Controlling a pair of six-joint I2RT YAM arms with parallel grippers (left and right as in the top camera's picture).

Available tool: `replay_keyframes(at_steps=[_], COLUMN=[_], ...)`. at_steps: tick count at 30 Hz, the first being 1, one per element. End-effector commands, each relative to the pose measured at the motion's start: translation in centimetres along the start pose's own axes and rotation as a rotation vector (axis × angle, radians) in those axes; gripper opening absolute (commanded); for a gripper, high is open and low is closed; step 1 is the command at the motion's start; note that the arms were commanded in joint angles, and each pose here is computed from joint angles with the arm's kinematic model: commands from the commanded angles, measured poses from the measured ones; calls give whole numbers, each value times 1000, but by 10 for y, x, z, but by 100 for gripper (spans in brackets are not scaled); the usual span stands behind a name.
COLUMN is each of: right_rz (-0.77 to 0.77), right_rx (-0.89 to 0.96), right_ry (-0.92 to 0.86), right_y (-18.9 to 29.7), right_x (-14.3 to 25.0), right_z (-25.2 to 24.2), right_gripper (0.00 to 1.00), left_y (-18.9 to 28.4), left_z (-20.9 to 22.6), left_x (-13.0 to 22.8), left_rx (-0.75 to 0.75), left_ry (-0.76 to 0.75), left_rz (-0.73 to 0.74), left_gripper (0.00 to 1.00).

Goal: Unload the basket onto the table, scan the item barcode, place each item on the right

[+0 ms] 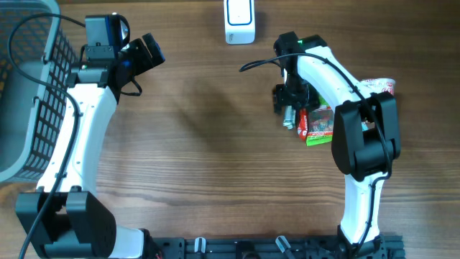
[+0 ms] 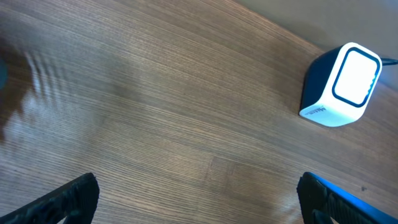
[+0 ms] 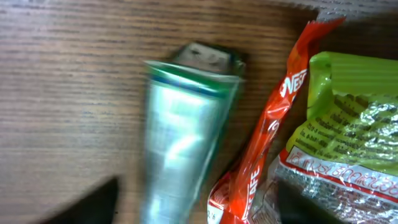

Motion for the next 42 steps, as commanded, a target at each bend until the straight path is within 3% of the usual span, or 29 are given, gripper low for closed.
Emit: replay_keyframes(at_steps=[1,8,17,28,31,37,42], right_rz=[-36,-172,-288,-732,-790,-816,-898], right_rx=[11,14,16,26,27,28,29], right_ry=[43,34,23,-8,-12,-14,-20], right_y=[32,90,96,132,138,144,182], right_x=[-2,-1,-18,-82,-88,-90,-71], right_z=[-2,-5,-6,-8,-8,-9,-11], right_gripper=[100,100,100,100,99,100,100], left_y=[0,0,0,0,0,0,0], left_z=[-3,-4,-3,-4,-4,-3,-4], left_x=[-4,-4,-4,-4,-4,-4,-4], left_rx=[2,2,2,2,2,2,2], left_ry=[-18,-18,-18,-18,-18,-18,-18], left_rz=[-15,-15,-15,-15,-15,-15,-15], left_gripper=[100,100,100,100,100,100,100])
Point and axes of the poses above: each gripper's point midway between its finger pads, its own y axis back along the fingers, its own z axis along the line the jaws close on, x = y × z, the point moved 8 cm from there along y, back along the fingers, and after that the axes turned 13 degrees about y, right-handed, at the moved point
